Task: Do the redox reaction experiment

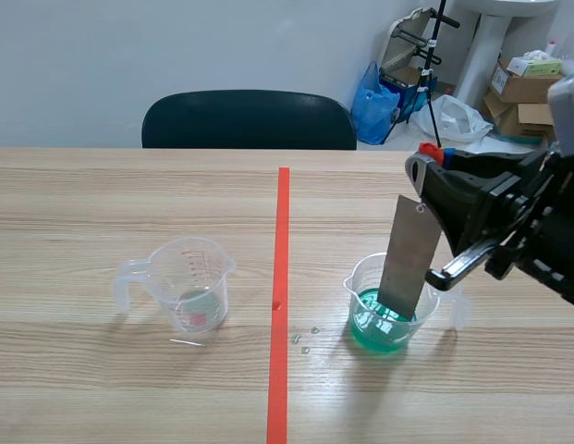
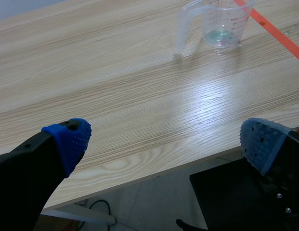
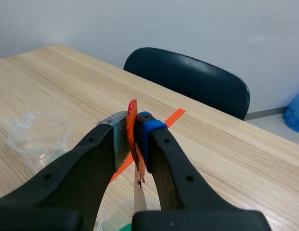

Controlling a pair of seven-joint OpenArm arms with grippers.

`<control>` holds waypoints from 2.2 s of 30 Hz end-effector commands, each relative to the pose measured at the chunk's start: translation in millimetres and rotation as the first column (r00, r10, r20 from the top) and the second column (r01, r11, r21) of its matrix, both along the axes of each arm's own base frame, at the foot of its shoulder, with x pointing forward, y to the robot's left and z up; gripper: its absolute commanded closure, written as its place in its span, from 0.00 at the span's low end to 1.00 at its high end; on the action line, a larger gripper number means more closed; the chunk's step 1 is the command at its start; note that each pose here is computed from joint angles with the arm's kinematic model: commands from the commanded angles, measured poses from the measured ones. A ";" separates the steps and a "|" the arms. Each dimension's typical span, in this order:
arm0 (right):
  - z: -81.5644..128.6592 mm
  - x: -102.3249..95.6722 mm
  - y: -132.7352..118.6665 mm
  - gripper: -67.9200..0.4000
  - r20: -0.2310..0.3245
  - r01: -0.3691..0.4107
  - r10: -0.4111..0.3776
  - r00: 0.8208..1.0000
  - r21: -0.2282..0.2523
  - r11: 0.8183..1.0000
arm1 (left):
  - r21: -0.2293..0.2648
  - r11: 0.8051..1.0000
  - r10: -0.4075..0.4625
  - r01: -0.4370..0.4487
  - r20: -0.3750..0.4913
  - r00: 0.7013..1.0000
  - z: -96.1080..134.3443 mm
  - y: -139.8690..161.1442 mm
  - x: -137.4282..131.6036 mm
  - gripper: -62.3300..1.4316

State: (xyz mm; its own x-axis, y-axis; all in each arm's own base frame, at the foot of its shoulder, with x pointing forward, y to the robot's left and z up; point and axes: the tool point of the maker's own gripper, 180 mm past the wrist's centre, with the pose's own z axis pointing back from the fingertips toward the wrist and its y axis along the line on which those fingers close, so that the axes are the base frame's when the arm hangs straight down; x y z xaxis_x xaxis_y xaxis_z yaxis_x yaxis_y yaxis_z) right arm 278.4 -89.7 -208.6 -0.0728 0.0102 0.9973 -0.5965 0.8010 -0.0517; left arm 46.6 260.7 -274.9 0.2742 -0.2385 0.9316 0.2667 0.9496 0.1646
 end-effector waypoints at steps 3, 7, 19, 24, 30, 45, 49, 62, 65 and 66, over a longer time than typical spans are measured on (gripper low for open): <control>2.0 7.1 1.0 0.97 0.036 -0.005 0.005 0.999 0.021 1.000 | -0.016 1.000 -0.008 0.009 0.021 1.000 4.5 -3.3 3.4 0.00; -5.2 8.8 -3.0 0.97 0.048 -0.003 0.001 0.999 0.041 0.999 | -0.016 1.000 -0.009 0.009 0.021 1.000 4.5 -3.3 3.4 0.00; -33.0 -2.5 -0.4 0.97 0.095 -0.027 0.026 0.995 0.006 1.000 | -0.015 1.000 -0.010 0.011 0.020 1.000 4.3 -3.6 3.2 0.00; -39.8 -3.2 -1.7 0.97 0.085 -0.021 0.021 0.996 -0.002 1.000 | -0.015 1.000 -0.010 0.011 0.020 1.000 4.3 -3.6 3.2 0.00; -39.9 -3.2 -1.8 0.97 0.084 -0.021 0.021 0.996 -0.002 1.000 | -0.015 1.000 -0.010 0.011 0.020 1.000 4.3 -3.6 3.2 0.00; -40.1 -3.2 -1.9 0.97 0.084 -0.021 0.021 0.996 -0.002 1.000 | -0.015 1.000 -0.010 0.011 0.020 1.000 4.3 -3.6 3.2 0.00; -40.3 -3.3 -1.9 0.97 0.083 -0.021 0.021 0.996 -0.002 1.000 | -0.015 1.000 -0.010 0.011 0.020 1.000 4.3 -3.6 3.2 0.00; -41.0 -3.2 -2.0 0.97 0.080 -0.020 0.020 0.997 -0.005 1.000 | -0.015 1.000 -0.010 0.011 0.020 1.000 4.3 -3.6 3.2 0.00; -41.0 -3.2 -2.0 0.97 0.080 -0.020 0.020 0.997 -0.006 1.000 | -0.015 1.000 -0.010 0.011 0.020 1.000 4.3 -3.6 3.2 0.00; -41.0 -3.2 -2.0 0.97 0.080 -0.020 0.020 0.997 -0.006 1.000 | -0.015 1.000 -0.010 0.011 0.020 1.000 4.3 -3.6 3.2 0.00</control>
State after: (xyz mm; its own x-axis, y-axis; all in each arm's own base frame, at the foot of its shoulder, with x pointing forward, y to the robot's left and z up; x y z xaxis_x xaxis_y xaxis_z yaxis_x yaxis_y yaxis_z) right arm 270.6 -89.7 -255.9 -0.1346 0.0093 0.9909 -0.6094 0.7877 -0.0902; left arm 46.6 260.6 -275.0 0.2744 -0.2389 0.9315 0.2674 0.9494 0.1647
